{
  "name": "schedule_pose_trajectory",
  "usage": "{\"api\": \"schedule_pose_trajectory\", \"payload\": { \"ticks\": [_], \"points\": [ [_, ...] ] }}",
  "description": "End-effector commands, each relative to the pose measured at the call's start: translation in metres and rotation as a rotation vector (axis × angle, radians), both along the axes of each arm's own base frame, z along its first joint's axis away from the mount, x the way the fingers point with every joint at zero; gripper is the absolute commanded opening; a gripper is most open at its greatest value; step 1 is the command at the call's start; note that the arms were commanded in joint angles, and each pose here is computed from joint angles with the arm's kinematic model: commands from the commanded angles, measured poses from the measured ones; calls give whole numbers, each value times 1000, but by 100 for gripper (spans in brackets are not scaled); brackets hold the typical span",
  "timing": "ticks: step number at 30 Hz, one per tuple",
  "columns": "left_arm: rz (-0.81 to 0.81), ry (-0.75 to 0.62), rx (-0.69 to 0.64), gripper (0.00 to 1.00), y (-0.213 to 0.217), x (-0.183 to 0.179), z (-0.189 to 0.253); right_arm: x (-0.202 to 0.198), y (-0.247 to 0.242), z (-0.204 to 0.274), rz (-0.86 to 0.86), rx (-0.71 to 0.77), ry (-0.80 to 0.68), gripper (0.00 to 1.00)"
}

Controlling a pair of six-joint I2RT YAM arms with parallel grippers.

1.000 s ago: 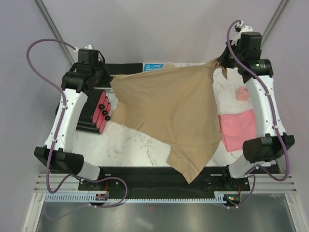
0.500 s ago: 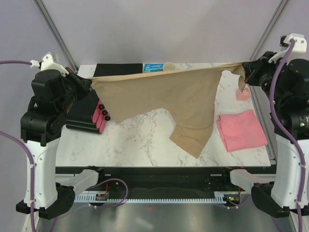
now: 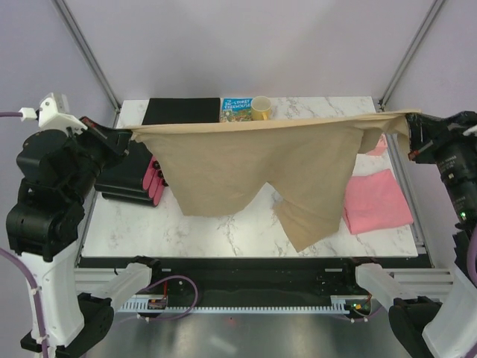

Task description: Fold and stack the t-shirts

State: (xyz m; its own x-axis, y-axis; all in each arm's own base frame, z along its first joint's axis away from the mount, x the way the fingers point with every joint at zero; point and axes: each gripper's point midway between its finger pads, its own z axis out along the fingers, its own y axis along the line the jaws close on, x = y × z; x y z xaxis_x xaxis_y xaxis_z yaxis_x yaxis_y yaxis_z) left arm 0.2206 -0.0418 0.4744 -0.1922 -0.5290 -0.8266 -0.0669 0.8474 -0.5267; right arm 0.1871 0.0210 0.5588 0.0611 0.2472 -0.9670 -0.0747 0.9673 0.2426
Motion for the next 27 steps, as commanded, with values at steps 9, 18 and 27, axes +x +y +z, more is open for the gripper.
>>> {"api": "schedule_pose_trajectory", "payload": {
  "ticks": [9,18,27],
  "points": [
    [52,19,51,2,13,0,-3,39,-18,-65,-116,12,170,0],
    [-42,183,60,2,-12,43,-43,86,-24,-72,-162,-13,200,0],
    [-43,157,78,2,-10,39,-38,67,-35,-4,-217,6,15,0]
  ]
}}
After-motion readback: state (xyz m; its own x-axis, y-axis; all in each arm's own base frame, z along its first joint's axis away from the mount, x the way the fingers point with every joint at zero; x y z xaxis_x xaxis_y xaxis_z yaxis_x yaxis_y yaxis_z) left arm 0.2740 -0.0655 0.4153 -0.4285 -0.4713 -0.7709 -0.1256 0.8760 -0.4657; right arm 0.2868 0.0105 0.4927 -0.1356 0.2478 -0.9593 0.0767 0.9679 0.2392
